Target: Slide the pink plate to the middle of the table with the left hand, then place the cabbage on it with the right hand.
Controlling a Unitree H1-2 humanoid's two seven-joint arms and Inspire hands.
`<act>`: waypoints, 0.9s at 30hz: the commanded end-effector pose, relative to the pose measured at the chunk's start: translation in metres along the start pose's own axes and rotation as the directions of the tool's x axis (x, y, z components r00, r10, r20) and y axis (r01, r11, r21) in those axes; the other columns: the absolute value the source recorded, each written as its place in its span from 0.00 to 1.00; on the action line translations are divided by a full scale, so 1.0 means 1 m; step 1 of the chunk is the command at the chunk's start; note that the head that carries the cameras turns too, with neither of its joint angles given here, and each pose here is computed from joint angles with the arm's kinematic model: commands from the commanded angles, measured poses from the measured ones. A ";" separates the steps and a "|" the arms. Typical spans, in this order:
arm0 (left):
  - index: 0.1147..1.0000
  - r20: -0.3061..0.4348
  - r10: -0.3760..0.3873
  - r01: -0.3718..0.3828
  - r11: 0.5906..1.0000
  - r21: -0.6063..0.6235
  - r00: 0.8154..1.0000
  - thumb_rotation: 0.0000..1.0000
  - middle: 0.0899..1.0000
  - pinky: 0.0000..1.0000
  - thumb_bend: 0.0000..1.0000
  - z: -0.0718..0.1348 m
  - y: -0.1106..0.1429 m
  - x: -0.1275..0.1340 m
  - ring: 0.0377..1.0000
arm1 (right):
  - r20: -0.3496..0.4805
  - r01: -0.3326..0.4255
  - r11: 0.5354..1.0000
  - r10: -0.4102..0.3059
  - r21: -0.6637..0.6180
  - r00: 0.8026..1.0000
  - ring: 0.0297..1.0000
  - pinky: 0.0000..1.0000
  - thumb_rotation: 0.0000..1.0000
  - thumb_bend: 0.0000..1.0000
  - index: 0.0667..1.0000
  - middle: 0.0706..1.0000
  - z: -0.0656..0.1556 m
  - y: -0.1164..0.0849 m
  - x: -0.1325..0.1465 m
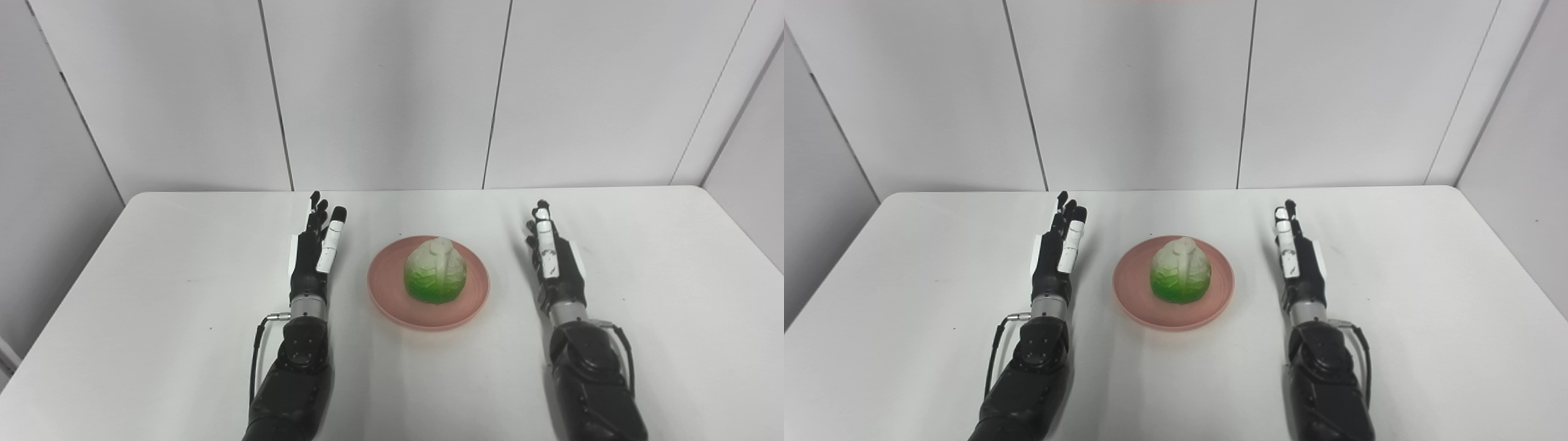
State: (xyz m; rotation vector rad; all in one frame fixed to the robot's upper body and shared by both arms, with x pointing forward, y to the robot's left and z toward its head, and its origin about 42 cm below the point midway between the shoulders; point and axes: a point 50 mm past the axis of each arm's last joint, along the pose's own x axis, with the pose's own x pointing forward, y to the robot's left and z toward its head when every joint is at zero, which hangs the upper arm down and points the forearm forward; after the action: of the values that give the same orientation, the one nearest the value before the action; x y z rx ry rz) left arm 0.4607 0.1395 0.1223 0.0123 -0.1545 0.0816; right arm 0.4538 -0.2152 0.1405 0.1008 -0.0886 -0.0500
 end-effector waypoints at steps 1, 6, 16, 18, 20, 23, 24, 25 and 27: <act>0.99 0.020 0.006 -0.006 1.000 0.003 1.000 0.93 0.97 0.95 0.88 0.001 -0.006 -0.001 0.98 | 0.092 -0.024 1.000 0.023 0.009 0.995 0.98 1.00 1.00 0.89 1.00 0.99 0.019 0.012 0.009; 1.00 0.009 0.010 -0.010 1.000 0.001 1.000 0.93 0.97 0.95 0.87 -0.001 -0.009 -0.004 0.99 | 0.072 -0.029 0.999 0.030 -0.016 0.997 0.97 1.00 1.00 0.89 1.00 0.98 0.012 0.017 0.006; 1.00 -0.051 -0.003 0.002 1.000 -0.022 0.999 0.93 1.00 0.99 0.91 -0.004 -0.008 -0.003 1.00 | 0.041 -0.028 0.997 0.031 -0.070 0.999 0.95 1.00 1.00 0.86 0.96 0.96 0.003 0.013 0.002; 1.00 -0.054 -0.007 0.006 1.000 -0.025 0.999 0.92 1.00 1.00 0.89 -0.005 -0.008 -0.002 1.00 | 0.037 -0.026 0.997 0.028 -0.071 0.999 0.94 1.00 1.00 0.84 0.95 0.95 0.003 0.012 0.002; 1.00 -0.059 -0.011 0.009 1.000 -0.028 0.998 0.90 1.00 1.00 0.90 -0.005 -0.007 -0.002 1.00 | 0.035 -0.026 0.997 0.028 -0.071 0.999 0.94 1.00 1.00 0.84 0.95 0.95 0.002 0.011 0.002; 1.00 -0.065 -0.015 0.013 0.999 -0.032 0.998 0.90 1.00 1.00 0.91 -0.005 -0.007 -0.001 1.00 | 0.033 -0.026 0.998 0.029 -0.064 0.999 0.94 1.00 1.00 0.84 0.94 0.96 0.002 0.011 0.002; 1.00 -0.067 -0.015 0.013 0.999 -0.032 0.998 0.90 1.00 1.00 0.91 -0.005 -0.007 -0.001 1.00 | 0.033 -0.026 0.998 0.028 -0.063 0.999 0.94 1.00 1.00 0.85 0.94 0.96 0.002 0.011 0.002; 1.00 -0.067 -0.016 0.014 0.999 -0.033 0.998 0.90 1.00 1.00 0.91 -0.005 -0.007 -0.001 1.00 | 0.033 -0.027 0.998 0.029 -0.062 0.999 0.94 1.00 1.00 0.84 0.94 0.96 0.002 0.011 0.002; 1.00 -0.067 -0.018 0.016 0.999 -0.032 0.998 0.89 1.00 1.00 0.91 -0.005 -0.006 -0.001 1.00 | 0.035 -0.029 0.997 0.031 -0.067 0.999 0.94 1.00 1.00 0.84 0.95 0.96 0.002 0.010 0.001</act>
State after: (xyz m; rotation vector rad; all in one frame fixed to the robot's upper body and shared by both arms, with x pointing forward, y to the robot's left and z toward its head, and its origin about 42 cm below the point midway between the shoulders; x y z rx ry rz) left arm 0.4609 0.1347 0.1186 -0.0254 -0.0928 0.0750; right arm 0.4535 -0.2052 0.1373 0.0349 -0.0922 -0.0336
